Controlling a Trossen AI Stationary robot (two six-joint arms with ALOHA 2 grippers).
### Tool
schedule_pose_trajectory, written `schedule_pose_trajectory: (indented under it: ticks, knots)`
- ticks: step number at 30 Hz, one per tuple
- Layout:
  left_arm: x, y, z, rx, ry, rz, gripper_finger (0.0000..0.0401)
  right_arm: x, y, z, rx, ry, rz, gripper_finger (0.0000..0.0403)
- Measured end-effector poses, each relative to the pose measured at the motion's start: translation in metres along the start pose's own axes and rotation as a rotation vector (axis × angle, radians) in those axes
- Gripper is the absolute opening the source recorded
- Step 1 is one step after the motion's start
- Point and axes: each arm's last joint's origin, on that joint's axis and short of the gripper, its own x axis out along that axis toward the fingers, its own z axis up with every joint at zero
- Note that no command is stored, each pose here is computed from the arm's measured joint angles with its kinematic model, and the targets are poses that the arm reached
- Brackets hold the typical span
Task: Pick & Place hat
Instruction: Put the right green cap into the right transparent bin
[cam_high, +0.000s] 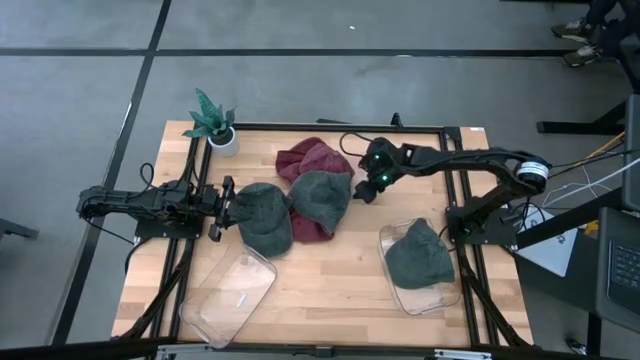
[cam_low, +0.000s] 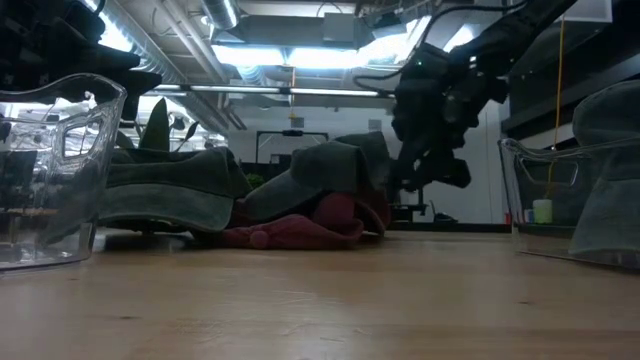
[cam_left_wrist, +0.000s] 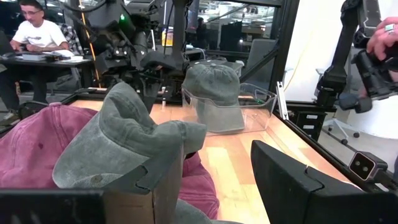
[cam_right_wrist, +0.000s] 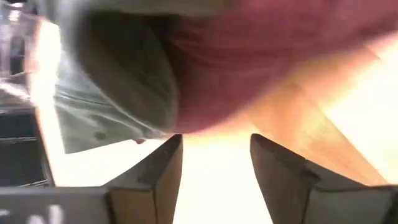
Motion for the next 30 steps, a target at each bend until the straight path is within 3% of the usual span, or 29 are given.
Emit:
schedule_pose_trajectory:
  ticks: [7,13,23,30]
  knots:
    - [0.000,0.000,0.000,0.000,0.000,0.000,0.0185,-0.015,0.004,-0.005,0.012,0.005,-0.025,0.0238]
    - [0.000,0.000,0.000,0.000,0.000,0.000,0.0185,-0.025,0.018,-0.009,-0.005,-0.051,-0.046,0.0247]
    - [0.000,0.000,0.000,0.000,0.000,0.000,0.0185,-0.002,0.046,-0.016,-0.036,-0.180,-0.118,0.0244]
    - [0.000,0.000,0.000,0.000,0.000,0.000,0.0185,0.017,0.049,-0.021,-0.055,-0.169,-0.146,0.0244]
